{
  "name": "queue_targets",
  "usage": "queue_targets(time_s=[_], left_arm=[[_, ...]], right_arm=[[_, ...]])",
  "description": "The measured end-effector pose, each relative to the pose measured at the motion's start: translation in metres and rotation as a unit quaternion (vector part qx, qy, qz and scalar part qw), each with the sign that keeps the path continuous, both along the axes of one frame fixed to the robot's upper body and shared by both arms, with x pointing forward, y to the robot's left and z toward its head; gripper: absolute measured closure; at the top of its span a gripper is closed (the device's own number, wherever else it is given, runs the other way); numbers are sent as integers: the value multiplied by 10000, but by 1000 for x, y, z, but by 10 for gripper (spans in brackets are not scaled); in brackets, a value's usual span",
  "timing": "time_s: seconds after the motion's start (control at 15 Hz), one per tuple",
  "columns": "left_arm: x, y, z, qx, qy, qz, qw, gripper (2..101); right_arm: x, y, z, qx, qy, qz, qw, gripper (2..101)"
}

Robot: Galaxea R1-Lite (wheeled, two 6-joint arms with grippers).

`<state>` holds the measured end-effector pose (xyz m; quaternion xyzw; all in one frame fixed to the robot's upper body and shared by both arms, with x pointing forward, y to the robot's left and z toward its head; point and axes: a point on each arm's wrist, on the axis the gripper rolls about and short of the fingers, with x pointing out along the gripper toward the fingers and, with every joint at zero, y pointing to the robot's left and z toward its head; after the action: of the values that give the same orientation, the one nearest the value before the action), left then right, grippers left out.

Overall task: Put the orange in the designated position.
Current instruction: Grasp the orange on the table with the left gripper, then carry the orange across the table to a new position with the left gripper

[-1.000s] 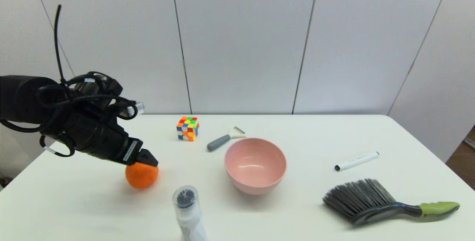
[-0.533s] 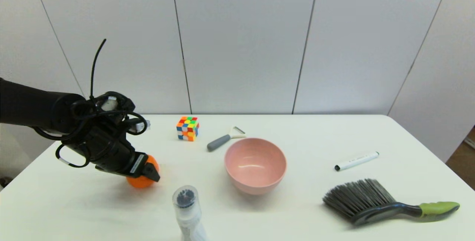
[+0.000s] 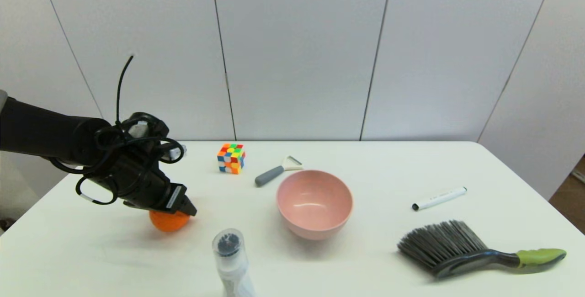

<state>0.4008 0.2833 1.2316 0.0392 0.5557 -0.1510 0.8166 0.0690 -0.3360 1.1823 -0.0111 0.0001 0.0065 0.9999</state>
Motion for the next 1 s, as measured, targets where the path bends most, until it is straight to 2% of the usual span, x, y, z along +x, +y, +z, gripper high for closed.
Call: queue_targets(time_s=[0.2, 0.47, 1.0], left_arm=[[3, -10, 19, -71, -403, -161, 9990, 331], [9, -42, 49, -315, -982, -660, 9925, 332], [10, -110, 48, -532, -1020, -1449, 9827, 336]], right_arm=[[0, 0, 0, -2, -2, 0, 10000, 50], [0, 0, 0, 0, -2, 2, 10000, 50], [0, 0, 0, -2, 0, 2, 10000, 50]])
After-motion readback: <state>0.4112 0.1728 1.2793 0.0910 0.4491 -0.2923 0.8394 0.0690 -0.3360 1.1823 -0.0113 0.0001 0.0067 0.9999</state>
